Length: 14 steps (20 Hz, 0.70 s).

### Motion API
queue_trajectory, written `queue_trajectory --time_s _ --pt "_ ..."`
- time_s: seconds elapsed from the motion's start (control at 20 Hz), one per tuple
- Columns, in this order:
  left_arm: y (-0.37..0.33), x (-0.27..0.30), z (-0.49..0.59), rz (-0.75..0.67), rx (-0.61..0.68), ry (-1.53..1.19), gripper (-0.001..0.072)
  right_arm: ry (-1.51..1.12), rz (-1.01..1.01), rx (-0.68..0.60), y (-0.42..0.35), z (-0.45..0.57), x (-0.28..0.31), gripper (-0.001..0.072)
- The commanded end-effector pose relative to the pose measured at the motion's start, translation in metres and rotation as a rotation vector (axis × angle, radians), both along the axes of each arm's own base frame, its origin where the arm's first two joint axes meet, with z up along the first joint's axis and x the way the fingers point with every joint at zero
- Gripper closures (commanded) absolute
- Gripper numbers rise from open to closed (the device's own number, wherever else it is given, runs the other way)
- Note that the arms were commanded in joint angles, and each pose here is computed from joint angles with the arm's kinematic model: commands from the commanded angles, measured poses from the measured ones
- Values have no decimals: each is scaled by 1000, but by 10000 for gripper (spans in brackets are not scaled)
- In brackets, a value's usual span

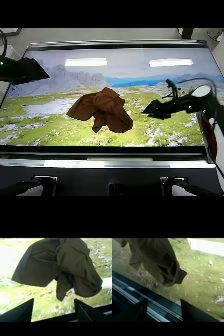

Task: Fold the clothes and pants, and hang the long-sleeved shirts on hangers.

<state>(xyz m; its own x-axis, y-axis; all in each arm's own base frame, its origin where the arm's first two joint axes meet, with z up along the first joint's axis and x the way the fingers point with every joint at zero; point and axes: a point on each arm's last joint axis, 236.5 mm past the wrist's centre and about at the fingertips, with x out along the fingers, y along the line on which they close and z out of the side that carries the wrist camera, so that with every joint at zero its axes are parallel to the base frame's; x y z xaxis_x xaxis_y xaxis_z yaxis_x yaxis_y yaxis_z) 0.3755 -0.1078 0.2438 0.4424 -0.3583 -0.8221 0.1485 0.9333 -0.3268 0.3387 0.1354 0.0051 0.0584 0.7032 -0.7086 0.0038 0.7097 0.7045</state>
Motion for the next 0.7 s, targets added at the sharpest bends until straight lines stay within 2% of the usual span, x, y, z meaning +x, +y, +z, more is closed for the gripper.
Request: queue_trajectory --time_s 0.0,0.3,0.65 --pt "6 -1 -2 14 3 7 128 63 -43 27 21 -49 -20 216" --pt "6 -1 -15 21 1 43 127 30 -101 -45 42 -70 -9 214" --pt "6 -1 -17 22 1 48 127 149 -175 33 55 -90 -6 215"
